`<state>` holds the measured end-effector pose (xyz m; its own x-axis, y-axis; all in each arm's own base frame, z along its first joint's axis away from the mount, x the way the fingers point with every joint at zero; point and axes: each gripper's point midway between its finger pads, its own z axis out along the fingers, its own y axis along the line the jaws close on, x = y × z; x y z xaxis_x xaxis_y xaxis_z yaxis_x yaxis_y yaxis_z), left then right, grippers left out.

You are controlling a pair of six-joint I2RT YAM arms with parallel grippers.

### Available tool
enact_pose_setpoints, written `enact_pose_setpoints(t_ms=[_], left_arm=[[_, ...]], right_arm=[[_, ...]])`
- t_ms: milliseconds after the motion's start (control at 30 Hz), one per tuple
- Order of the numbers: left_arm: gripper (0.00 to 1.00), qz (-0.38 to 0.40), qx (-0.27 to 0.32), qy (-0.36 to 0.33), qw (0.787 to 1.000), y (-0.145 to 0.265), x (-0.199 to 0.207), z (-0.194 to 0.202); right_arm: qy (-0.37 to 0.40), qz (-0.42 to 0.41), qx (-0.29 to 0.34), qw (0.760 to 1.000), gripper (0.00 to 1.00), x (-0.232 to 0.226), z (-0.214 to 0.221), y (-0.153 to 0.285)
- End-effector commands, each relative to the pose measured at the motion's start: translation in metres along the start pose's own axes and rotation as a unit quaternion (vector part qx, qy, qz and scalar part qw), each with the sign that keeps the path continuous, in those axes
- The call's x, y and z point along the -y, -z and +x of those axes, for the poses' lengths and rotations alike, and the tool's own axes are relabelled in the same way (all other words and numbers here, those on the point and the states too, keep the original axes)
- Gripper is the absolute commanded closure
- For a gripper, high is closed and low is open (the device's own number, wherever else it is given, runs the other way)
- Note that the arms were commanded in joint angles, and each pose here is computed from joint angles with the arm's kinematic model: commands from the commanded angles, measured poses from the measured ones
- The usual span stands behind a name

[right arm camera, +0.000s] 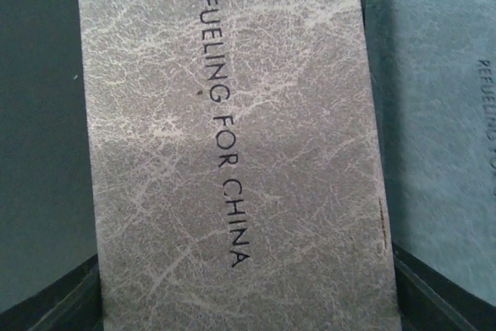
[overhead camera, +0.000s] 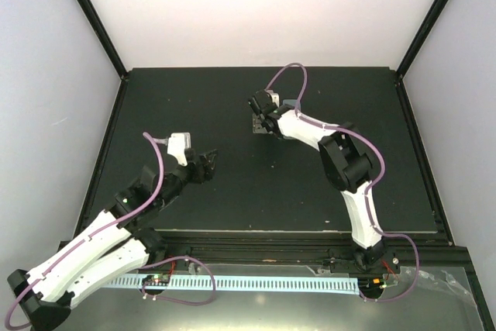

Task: Organize the sunglasses
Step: Place the sunglasses case at the center of the board, then reset both arms

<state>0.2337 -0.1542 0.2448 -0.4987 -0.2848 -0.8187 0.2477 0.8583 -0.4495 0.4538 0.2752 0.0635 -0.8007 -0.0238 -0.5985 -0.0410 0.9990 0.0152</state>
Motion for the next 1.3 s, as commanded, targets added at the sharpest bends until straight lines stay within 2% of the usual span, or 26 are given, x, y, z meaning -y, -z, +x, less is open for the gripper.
enact_pose_setpoints(t_ms=[0, 333, 533, 667, 767, 1067, 1267], left_arm=[[0.17, -0.017, -0.005, -0.002, 1.0, 0.001, -0.009, 0.004], [0.17, -0.017, -0.01, 0.001, 1.0, -0.001, -0.009, 0.007], [0.14, -0.011, -0.013, -0.006, 1.0, -0.001, -0.006, 0.006], [0.11, -0.006, -0.013, -0.017, 1.0, 0.003, -0.004, 0.004], [0.01, 0.001, -0.008, -0.026, 1.0, 0.008, -0.001, 0.0], [0.01, 0.002, 0.011, -0.058, 0.998, 0.034, 0.001, -0.019], [0.01, 0.027, 0.068, -0.048, 0.996, 0.072, 0.004, -0.044]], right_arm=[[-0.011, 0.027, 0.0, 1.0, 0.35, 0.0, -0.012, -0.009], [-0.039, 0.02, -0.04, 0.998, 0.32, 0.001, 0.017, -0.022], [-0.032, -0.025, -0.042, 0.998, 0.11, -0.01, 0.017, -0.011], [-0.035, -0.06, -0.006, 0.998, 0.03, -0.011, 0.0, 0.02], [-0.037, -0.069, 0.018, 0.997, 0.01, -0.001, -0.007, 0.047], [-0.053, -0.066, 0.107, 0.991, 0.0, 0.076, 0.02, 0.155], [-0.08, -0.077, 0.184, 0.977, 0.0, 0.137, 0.045, 0.243]])
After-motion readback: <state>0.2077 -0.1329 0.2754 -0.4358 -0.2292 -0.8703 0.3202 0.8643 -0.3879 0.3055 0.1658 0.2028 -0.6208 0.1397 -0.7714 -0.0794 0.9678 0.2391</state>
